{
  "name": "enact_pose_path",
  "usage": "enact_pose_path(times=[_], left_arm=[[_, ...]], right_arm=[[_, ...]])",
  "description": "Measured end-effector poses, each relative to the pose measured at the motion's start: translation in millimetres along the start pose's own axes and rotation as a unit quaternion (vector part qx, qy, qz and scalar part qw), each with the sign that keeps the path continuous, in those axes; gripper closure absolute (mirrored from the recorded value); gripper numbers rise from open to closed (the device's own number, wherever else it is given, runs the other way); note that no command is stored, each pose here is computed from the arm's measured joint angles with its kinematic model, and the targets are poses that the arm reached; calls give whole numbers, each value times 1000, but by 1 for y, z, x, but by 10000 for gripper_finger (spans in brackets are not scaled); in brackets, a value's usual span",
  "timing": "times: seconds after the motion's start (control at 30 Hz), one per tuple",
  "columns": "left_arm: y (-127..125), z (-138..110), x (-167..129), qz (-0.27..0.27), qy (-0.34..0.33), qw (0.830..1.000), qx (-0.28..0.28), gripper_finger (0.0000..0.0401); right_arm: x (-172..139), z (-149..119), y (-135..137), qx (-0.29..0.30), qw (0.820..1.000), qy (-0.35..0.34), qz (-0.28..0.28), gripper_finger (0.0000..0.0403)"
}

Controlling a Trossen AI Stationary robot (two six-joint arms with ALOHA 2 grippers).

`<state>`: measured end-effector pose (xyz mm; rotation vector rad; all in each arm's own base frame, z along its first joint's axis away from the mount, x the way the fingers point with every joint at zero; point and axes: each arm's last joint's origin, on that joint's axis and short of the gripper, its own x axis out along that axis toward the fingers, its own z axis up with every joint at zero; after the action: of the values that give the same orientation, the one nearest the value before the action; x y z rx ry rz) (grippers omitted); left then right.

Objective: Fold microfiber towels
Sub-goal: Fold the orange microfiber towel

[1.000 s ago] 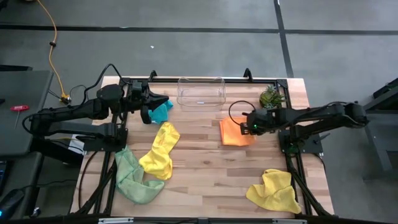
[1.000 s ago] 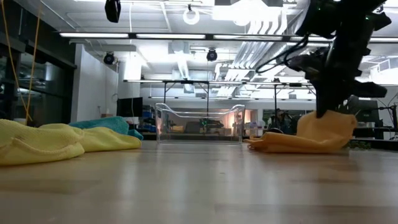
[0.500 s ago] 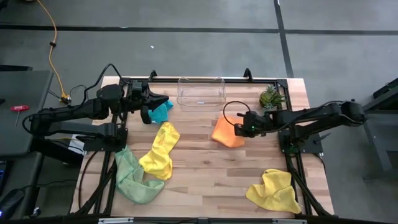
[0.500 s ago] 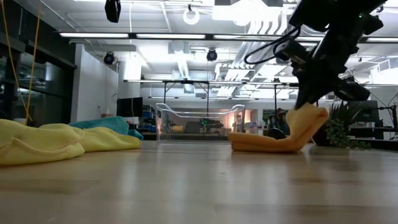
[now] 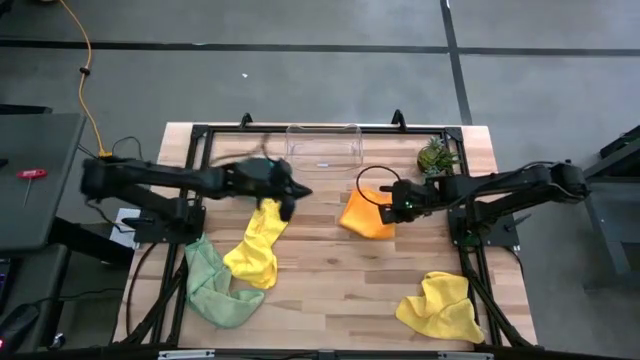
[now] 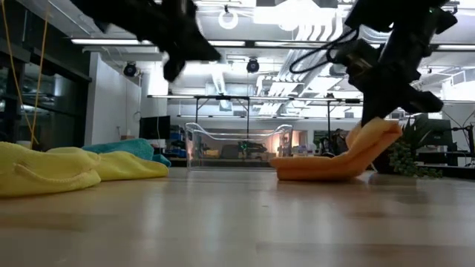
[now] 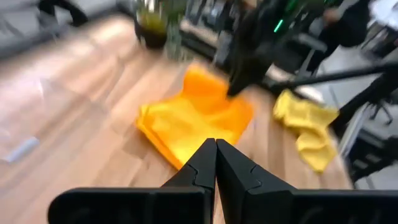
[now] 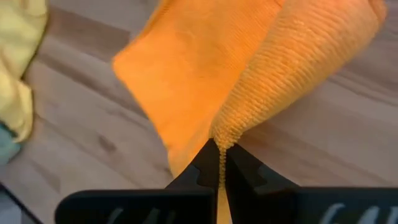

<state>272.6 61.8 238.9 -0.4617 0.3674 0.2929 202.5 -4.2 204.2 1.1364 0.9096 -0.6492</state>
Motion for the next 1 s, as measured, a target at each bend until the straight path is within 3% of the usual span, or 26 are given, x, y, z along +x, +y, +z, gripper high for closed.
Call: enact_pose_path(times=[0.37,0.73,1.0], left_arm=[[7,-60,75,33,75,997,-14,401],[0,-69,141,39,101,991,74,401],[15,-74,166,71,110,988,81,401]], right_arm=[[17,-10,12,-58,998,39,0,403],[47,-21,25,-81,995,58,14,403],[44,-25,35,-85,994,58,27,403]])
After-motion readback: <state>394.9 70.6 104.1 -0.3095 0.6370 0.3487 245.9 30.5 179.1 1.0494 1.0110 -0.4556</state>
